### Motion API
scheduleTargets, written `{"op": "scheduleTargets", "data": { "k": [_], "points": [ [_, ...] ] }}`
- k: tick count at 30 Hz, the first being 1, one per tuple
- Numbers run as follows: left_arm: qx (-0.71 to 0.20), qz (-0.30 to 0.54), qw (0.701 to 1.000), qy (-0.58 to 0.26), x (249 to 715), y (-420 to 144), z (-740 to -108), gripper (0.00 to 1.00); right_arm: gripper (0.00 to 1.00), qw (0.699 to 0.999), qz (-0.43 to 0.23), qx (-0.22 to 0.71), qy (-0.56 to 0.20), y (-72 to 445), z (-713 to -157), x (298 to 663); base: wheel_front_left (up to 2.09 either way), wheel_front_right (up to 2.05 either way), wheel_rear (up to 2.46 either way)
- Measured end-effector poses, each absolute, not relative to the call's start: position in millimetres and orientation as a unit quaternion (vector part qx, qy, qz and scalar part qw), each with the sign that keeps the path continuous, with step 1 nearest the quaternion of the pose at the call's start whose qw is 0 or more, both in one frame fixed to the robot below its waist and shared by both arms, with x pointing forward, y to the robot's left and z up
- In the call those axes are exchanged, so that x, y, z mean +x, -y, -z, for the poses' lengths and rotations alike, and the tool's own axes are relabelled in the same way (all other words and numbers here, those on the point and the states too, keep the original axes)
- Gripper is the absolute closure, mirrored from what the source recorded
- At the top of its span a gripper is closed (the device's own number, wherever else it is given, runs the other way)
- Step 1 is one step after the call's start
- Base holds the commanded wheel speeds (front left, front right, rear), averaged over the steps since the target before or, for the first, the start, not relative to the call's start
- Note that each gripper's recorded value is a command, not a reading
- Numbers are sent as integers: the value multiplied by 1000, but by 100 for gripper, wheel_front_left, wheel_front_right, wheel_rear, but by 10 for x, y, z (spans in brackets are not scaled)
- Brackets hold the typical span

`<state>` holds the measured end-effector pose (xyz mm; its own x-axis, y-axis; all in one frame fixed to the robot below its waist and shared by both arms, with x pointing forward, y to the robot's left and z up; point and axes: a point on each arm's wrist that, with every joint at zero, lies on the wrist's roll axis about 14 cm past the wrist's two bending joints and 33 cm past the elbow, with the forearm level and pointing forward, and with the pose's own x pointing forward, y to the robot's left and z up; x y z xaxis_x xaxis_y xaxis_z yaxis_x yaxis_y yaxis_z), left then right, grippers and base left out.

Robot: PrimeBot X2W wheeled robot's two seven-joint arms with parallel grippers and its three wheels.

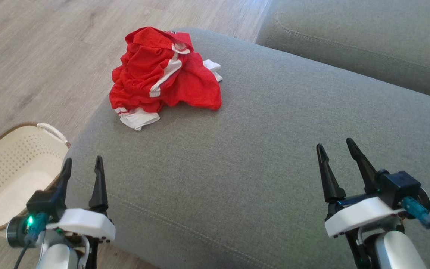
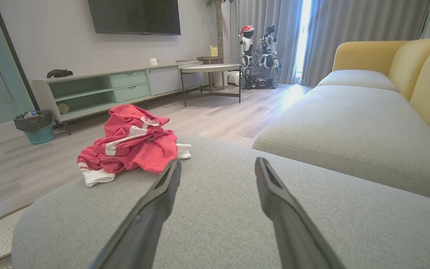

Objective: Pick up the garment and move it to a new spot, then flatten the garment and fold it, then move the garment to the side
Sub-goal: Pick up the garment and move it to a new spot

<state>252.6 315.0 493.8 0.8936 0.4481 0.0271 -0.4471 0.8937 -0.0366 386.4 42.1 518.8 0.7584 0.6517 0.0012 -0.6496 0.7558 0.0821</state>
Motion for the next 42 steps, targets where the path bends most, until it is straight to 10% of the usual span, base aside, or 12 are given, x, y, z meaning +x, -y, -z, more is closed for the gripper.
{"op": "scheduleTargets", "data": {
  "k": [11, 24, 39, 40, 41, 42],
  "points": [
    [-10, -226, 974, 25, 2736, -3178, -5024, 0, 0, 941, -335, 36, -30, -332, -5094, 3945, 0, 0, 0],
    [-9, -182, 981, 65, 4077, -3332, -5399, 0, 0, 955, -294, 25, -35, -60, -4964, 4529, 0, 0, 0],
    [-11, -179, 969, -168, 5142, -3581, -4118, 0, 0, 967, -231, 25, -101, 456, -4310, 4791, 0, 0, 0],
    [-13, -180, 967, -180, 5156, -3583, -4052, 15, 0, 967, -229, 24, -106, 478, -4275, 4791, 0, 0, 0],
    [-12, -180, 966, -185, 5175, -3583, -4013, 75, 0, 968, -226, 25, -109, 497, -4245, 4792, 0, 0, 0],
    [-11, -179, 967, -182, 5200, -3584, -4004, 100, 0, 968, -224, 25, -112, 516, -4216, 4794, 0, 0, 0]
  ]
}}
